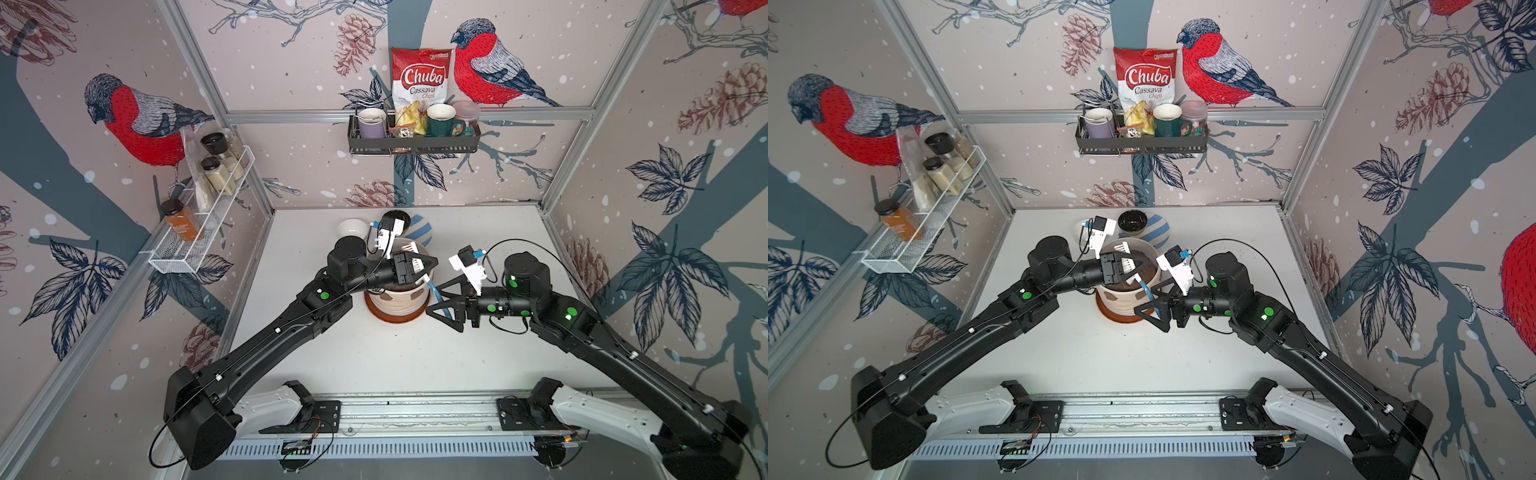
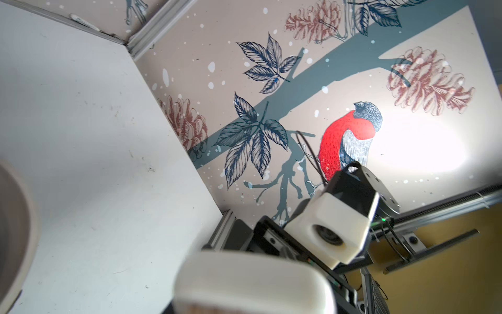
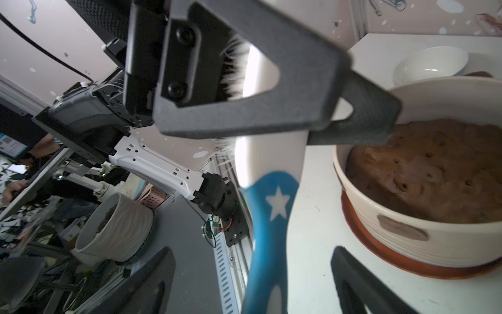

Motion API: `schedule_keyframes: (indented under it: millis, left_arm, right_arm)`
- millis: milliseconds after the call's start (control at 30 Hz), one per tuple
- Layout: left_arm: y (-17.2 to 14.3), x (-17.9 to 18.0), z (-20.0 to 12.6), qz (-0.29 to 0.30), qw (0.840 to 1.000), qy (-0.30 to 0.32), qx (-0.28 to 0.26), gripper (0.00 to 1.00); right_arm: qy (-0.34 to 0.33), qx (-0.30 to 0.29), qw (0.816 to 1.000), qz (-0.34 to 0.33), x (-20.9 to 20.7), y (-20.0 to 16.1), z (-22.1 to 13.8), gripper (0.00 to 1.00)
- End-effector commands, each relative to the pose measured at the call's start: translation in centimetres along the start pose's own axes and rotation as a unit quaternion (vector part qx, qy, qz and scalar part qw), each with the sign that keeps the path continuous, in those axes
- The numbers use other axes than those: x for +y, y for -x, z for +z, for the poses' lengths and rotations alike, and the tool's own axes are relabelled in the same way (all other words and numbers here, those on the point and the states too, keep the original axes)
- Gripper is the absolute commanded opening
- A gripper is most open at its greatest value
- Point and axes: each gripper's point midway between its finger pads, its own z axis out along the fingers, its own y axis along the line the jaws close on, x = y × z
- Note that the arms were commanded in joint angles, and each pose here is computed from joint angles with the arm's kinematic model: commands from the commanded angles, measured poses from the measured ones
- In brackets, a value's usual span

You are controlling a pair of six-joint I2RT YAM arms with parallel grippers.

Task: Scrub the dried mud off the ceramic pot
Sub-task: Pick up the brush from the center of the board.

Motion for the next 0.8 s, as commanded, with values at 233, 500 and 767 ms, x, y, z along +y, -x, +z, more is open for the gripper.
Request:
schedule_keyframes:
  millis: [233,500,767]
  left_arm:
    - [-0.3,-3.6,-0.4,0.054,0.994,-0.088,0.015,0.0]
    - [-0.3,-4.0,-0.7,0.068,0.993,-0.095,0.012,0.36]
    - [0.2,-0.7,-1.7,0.06,0.998,0.003,-0.001,0.83]
  right_arm:
    - [0.061,-0.021,0.998,0.014,1.8,1.8,-0.1,0.43]
    - [0.032,-0.01,0.999,0.017,0.4,1.5,0.4,0.04]
    - [-0.138,0.005,0.989,-0.044,-3.9,0.8,-0.6,0.0]
